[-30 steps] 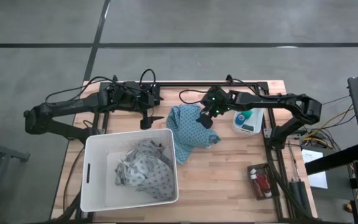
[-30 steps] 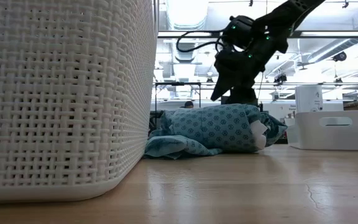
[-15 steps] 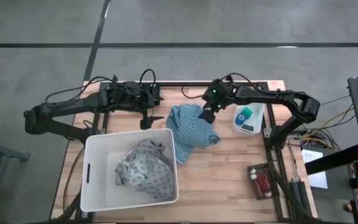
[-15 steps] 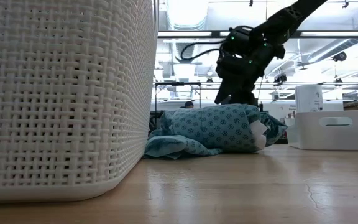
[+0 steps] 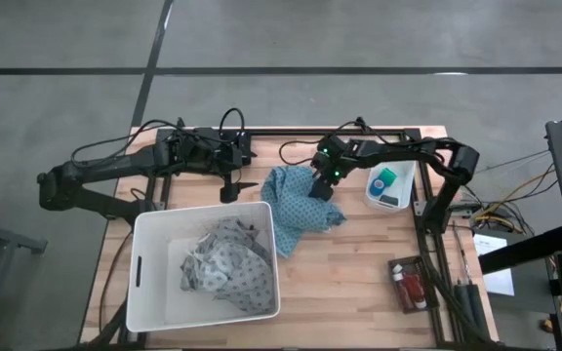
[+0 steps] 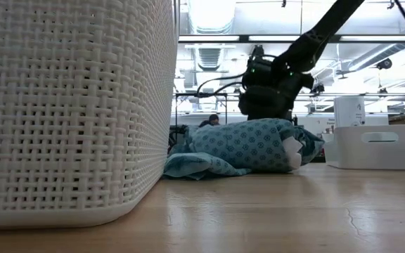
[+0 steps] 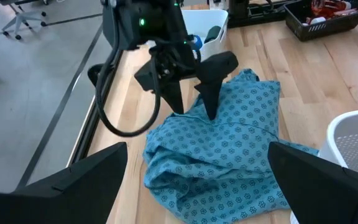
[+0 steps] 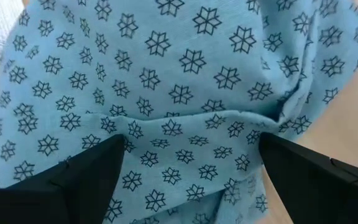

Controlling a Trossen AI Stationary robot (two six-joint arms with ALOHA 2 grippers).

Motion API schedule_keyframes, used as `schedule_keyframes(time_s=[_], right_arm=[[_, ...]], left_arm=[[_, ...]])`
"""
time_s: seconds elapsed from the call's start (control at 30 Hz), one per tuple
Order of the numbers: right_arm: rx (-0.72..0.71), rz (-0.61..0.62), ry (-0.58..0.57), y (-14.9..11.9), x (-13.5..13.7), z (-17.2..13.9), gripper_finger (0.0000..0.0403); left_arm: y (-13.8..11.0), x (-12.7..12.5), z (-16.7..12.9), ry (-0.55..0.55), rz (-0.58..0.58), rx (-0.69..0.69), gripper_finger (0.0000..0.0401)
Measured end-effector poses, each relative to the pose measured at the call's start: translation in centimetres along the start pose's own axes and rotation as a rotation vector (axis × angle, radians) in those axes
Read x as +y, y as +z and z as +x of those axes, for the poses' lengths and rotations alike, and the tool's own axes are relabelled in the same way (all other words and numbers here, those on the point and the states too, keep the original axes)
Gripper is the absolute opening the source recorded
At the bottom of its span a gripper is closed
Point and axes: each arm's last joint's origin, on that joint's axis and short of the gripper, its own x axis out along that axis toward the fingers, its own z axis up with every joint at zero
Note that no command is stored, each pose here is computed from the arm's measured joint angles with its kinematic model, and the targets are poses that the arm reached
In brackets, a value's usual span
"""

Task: Pick & Place Medicine items
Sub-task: Put the blue patient gown into the big white bin

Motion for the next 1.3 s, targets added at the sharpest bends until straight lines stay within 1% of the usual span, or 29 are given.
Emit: schedule_keyframes(time_s=[0.17, 0.3, 0.47, 0.67, 0.83, 1.13, 1.3], right_arm=[[0.020, 0.009, 0.005, -0.2, -0.5, 1.0, 0.0370], [0.023, -0.015, 0.011, -0.2, -0.6, 1.5, 0.0370], [0.020, -0.014, 0.012, -0.2, -0.6, 1.7, 0.0370], [0.013, 0.038, -0.011, -0.2, -0.7, 1.7, 0.0361], [0.013, 0.032, -0.015, -0.2, -0.7, 1.7, 0.0326], [0.011, 0.027, -0.018, -0.2, -0.7, 1.7, 0.0246], [0.011, -0.008, -0.008, -0.2, -0.1, 2.0, 0.0207]], left_arm=[[0.0, 0.0, 0.0, 0.000, 0.000, 0.000, 0.0393], [0.0, 0.0, 0.0, 0.000, 0.000, 0.000, 0.0393], [0.0, 0.0, 0.0, 0.000, 0.000, 0.000, 0.0393], [0.0, 0.0, 0.0, 0.000, 0.000, 0.000, 0.0393], [0.0, 0.0, 0.0, 0.000, 0.000, 0.000, 0.0393], [0.0, 0.0, 0.0, 0.000, 0.000, 0.000, 0.0393], [0.0, 0.0, 0.0, 0.000, 0.000, 0.000, 0.0393]])
